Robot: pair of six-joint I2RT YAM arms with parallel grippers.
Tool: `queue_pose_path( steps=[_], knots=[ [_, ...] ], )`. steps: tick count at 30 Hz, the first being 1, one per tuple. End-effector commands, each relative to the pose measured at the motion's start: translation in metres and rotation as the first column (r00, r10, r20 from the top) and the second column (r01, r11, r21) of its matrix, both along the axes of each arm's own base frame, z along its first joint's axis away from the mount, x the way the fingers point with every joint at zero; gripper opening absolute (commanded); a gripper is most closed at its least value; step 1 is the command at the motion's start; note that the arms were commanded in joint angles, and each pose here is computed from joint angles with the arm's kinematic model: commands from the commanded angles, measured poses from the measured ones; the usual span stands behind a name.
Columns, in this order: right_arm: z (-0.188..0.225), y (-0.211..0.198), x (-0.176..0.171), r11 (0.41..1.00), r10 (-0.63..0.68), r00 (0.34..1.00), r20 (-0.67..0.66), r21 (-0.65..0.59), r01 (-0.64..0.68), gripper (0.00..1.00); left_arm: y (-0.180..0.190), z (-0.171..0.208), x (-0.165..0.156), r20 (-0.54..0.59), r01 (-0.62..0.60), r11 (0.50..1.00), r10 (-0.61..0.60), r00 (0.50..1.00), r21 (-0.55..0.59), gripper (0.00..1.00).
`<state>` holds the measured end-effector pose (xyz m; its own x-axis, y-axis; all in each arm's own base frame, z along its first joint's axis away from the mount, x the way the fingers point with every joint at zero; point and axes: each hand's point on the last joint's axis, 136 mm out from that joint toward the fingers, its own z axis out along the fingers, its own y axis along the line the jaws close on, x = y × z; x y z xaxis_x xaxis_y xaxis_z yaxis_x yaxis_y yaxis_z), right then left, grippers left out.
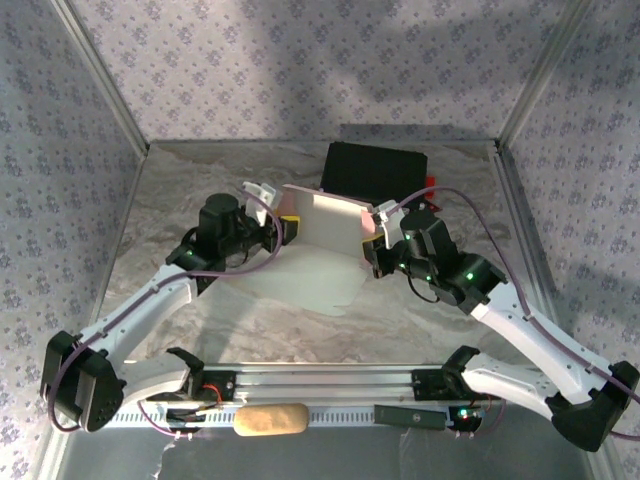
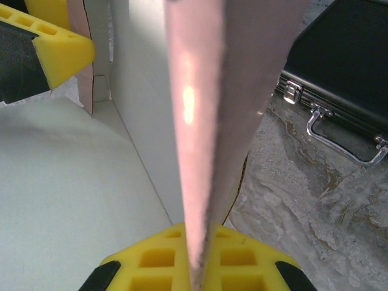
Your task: Fold the paper box
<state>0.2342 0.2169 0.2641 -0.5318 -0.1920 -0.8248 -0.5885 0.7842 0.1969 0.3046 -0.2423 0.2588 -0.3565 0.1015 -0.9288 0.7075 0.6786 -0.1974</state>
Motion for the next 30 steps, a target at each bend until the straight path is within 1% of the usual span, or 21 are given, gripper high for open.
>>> queue_pose_path(
  steps=[1,2,6,9,11,14,15,16,17,20,25,30],
  knots=[
    [0.011,0.010,-0.006,0.996,0.080,0.996,0.027,0.028,-0.081,0.00,-0.010,0.024,-0.007,0.015,0.106,0.992,-0.106,0.994,-0.061,0.52],
    [0.010,0.010,-0.005,0.997,0.078,0.997,0.020,0.028,-0.078,0.00,-0.008,0.027,-0.007,0.012,0.116,0.991,-0.116,0.993,-0.067,0.52],
    [0.006,0.005,0.002,0.998,0.054,0.998,-0.015,0.038,-0.053,0.00,-0.004,0.038,-0.016,-0.063,0.204,0.973,-0.212,0.975,-0.104,0.56],
    [0.002,0.002,0.008,0.998,0.038,0.998,-0.044,0.043,-0.036,0.00,-0.001,0.046,-0.022,-0.142,0.272,0.949,-0.295,0.945,-0.157,0.57],
    [0.001,0.000,0.012,0.999,0.025,0.998,-0.057,0.046,-0.022,0.00,0.000,0.045,-0.025,-0.170,0.286,0.946,-0.309,0.936,-0.150,0.57],
    [-0.001,-0.010,0.025,0.998,-0.050,0.994,-0.099,0.038,0.054,0.00,0.005,0.041,-0.028,-0.173,0.262,0.955,-0.284,0.943,-0.140,0.58],
    [-0.004,-0.015,0.031,0.996,-0.078,0.990,-0.121,0.032,0.083,0.00,0.008,0.039,-0.029,-0.166,0.241,0.961,-0.262,0.951,-0.133,0.68],
    [-0.005,-0.016,0.034,0.995,-0.091,0.987,-0.130,0.029,0.095,0.00,0.011,0.039,-0.030,-0.152,0.220,0.968,-0.237,0.959,-0.125,0.72],
    [-0.005,-0.018,0.037,0.994,-0.103,0.986,-0.133,0.029,0.108,0.00,0.016,0.035,-0.027,-0.142,0.169,0.980,-0.183,0.973,-0.102,0.73],
    [-0.003,-0.017,0.036,0.994,-0.099,0.986,-0.131,0.040,0.105,0.00,0.028,0.031,-0.026,-0.106,0.090,0.991,-0.100,0.989,-0.095,0.74],
    [-0.002,-0.015,0.034,0.994,-0.085,0.987,-0.137,0.050,0.093,0.00,0.023,0.017,-0.020,-0.156,0.097,0.989,-0.114,0.981,-0.111,0.73],
    [-0.001,-0.013,0.032,0.995,-0.072,0.988,-0.137,0.057,0.081,0.00,0.019,0.021,-0.008,-0.152,0.092,0.989,-0.109,0.982,-0.115,0.71]
  ],
)
